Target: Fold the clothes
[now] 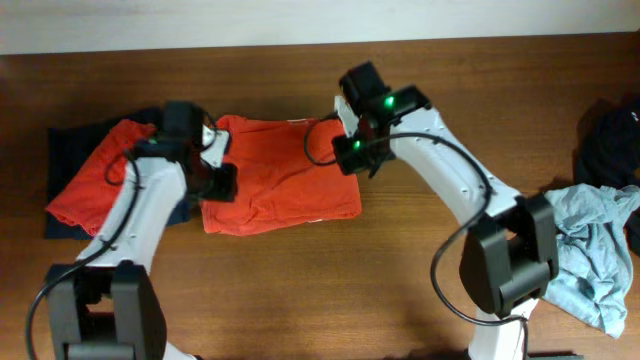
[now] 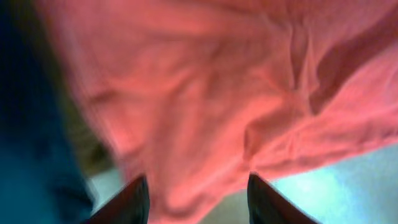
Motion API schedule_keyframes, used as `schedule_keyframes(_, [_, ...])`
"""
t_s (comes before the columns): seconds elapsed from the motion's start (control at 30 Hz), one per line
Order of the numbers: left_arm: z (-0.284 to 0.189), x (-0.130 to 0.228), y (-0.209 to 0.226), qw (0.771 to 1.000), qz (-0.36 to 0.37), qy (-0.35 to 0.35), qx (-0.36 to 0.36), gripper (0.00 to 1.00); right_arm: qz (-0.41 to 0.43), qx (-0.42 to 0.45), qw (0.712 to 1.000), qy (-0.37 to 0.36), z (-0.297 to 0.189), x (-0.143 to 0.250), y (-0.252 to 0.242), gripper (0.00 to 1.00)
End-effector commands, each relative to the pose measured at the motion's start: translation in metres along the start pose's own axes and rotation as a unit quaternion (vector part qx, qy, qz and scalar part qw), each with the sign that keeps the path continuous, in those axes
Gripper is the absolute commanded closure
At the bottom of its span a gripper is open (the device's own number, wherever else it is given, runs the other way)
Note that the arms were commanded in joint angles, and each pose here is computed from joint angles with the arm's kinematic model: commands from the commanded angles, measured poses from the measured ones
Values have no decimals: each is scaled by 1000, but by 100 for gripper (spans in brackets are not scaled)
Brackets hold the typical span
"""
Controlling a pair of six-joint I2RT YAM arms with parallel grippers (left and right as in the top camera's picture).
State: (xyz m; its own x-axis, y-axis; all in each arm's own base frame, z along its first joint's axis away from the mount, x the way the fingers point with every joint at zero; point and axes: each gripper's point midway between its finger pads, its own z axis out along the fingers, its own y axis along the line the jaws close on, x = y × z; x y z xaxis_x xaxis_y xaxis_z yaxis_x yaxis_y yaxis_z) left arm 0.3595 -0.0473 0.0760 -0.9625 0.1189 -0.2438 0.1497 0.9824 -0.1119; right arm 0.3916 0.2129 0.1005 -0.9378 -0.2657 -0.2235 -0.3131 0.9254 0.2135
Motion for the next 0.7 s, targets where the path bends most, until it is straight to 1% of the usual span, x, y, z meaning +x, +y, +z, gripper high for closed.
schedule_keyframes(0.0, [29, 28, -8, 1000, -3, 25, 17, 54, 49, -49, 998, 8, 35, 17, 7, 96])
schedule_keyframes(0.07, [39, 39, -7, 999, -6, 33, 17, 57, 45, -81, 996, 2, 48, 20, 15, 96])
schedule_keyframes(0.13, [47, 47, -3, 999, -15, 36, 8, 57, 41, -107, 993, -7, 58, 22, 20, 96])
schedule_keyframes(0.27, [53, 51, -1, 999, -16, 33, 3, 57, 51, -106, 993, -24, 72, 22, 16, 96])
schedule_keyframes(0.33, [55, 53, 4, 999, -16, 33, -11, 58, 73, -78, 994, -25, 81, 25, 4, 96])
schedule_keyframes(0.43, [54, 54, 13, 999, -15, 36, -36, 57, 151, -4, 988, -8, 94, 40, -25, 96])
schedule_keyframes(0.57, [54, 55, 16, 998, -16, 37, -46, 57, 158, -5, 987, 17, 107, 54, -25, 96])
schedule_keyframes(0.67, [54, 55, 23, 997, -16, 39, -64, 57, 172, 15, 984, 35, 109, 65, -32, 96])
